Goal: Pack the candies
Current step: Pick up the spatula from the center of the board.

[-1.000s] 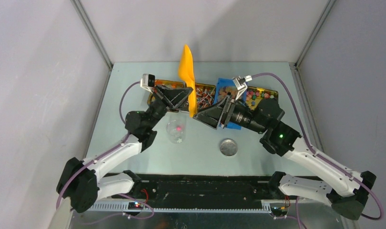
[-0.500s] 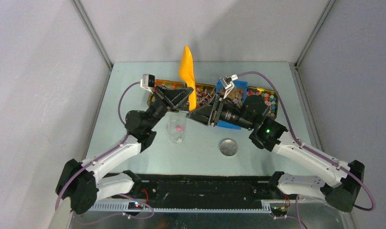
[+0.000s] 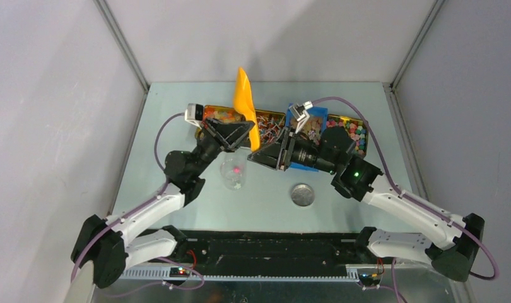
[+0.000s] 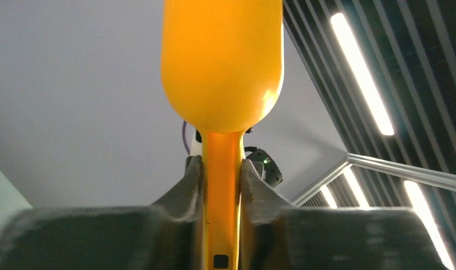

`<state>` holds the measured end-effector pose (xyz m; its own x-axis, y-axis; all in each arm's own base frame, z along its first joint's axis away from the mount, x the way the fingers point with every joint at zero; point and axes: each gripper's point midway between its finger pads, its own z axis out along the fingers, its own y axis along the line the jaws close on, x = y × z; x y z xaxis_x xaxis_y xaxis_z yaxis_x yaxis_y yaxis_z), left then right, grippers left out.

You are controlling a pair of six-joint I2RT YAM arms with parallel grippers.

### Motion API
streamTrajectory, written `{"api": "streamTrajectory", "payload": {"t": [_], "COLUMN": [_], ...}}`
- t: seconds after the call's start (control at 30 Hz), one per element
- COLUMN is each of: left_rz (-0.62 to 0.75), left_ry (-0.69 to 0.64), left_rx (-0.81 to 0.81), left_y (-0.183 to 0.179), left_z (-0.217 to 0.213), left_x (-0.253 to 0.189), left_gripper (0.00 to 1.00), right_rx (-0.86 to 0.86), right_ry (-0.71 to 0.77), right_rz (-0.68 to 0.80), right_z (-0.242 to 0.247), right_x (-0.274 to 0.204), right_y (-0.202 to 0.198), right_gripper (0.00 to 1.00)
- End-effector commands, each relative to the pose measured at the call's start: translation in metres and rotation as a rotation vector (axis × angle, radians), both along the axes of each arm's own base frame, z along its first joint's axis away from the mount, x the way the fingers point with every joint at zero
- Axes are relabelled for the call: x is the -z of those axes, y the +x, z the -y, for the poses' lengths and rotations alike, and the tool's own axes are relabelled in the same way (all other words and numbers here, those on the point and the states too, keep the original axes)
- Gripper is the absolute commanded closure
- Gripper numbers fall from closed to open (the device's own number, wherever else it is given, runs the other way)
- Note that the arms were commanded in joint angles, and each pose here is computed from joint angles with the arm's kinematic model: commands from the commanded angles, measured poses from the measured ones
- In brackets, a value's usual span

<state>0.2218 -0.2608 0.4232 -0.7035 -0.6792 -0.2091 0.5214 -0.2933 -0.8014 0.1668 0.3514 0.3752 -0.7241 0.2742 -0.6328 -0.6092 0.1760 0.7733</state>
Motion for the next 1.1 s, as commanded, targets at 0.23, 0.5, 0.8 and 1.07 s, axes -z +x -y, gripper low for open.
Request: {"api": "streamTrajectory", "payload": {"t": [0.23,0.5,0.8,1.07], "left_rz": [-0.172,-0.157,0.073,0.107], "left_ry": [0.399,0.988,1.298,1.221], "left_rx": [-0.198,-0.333,-0.165,-0.055], "left_y": [0.015,0.021,0.01,0.011], "left_z": [-0.012,-0.042,0.007,0.073], "left_x": [0.089,0.129,0.12,0.117], "left_gripper": [0.1,0.1,0.24,0.4], "right_rx": [0.209,0.272,0.252,0.222], "right_ry": [-0.19,-0.627,-0.89,-0.863], "right_rz": [0.009,-0.103,-0.131,-0.134], "right_z": [0.07,0.133,0.168,0.156], "right_x": [0.011,0.091,0.134,0.133], "right_y": [0.01,-0.008,-0.037,-0.044], "right_gripper": [1.0,1.0,1.0,1.0]}}
